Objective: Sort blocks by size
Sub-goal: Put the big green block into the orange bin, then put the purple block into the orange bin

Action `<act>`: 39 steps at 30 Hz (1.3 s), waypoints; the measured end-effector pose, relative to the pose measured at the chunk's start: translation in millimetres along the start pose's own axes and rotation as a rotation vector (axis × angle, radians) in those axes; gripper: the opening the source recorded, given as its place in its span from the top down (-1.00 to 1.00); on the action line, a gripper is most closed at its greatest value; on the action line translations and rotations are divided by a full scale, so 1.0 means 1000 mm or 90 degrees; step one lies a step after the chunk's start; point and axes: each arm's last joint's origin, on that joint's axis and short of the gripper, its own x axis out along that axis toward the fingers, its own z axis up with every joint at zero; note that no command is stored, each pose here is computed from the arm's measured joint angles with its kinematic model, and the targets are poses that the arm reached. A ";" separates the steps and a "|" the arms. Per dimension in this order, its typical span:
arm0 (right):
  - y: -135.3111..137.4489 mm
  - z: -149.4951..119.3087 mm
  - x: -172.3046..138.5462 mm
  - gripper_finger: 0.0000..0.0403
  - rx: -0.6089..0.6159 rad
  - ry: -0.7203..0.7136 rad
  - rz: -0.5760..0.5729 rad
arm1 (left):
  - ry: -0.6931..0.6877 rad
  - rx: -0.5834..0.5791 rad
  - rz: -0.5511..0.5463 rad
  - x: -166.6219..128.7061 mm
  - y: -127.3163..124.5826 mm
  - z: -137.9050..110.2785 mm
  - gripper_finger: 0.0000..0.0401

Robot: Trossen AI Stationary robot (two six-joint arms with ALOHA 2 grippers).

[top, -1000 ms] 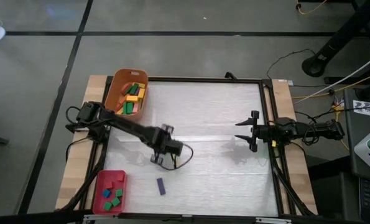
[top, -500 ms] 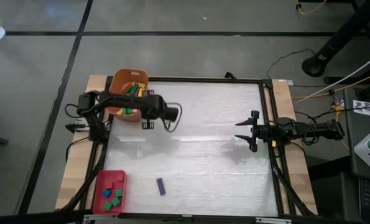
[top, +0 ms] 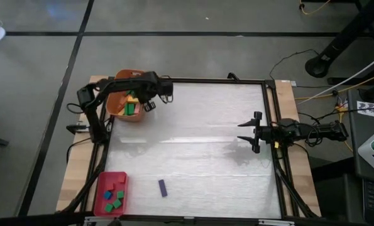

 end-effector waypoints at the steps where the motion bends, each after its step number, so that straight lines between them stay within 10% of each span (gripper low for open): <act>1: 0.000 0.000 0.000 -0.15 0.000 0.000 0.000 | 0.005 -0.018 -0.001 0.002 0.003 0.001 0.38; 16: 0.000 0.000 0.000 -0.15 0.000 0.001 0.001 | -0.026 -0.110 -0.049 -0.003 -0.007 0.005 0.04; 25: 0.000 0.000 0.000 -0.15 0.000 0.002 0.001 | -0.080 -0.039 -0.245 -0.044 -0.069 -0.009 0.03; 39: 0.000 0.000 0.000 -0.15 0.000 0.003 0.001 | -0.014 -0.235 -0.446 -0.118 -0.182 -0.105 0.03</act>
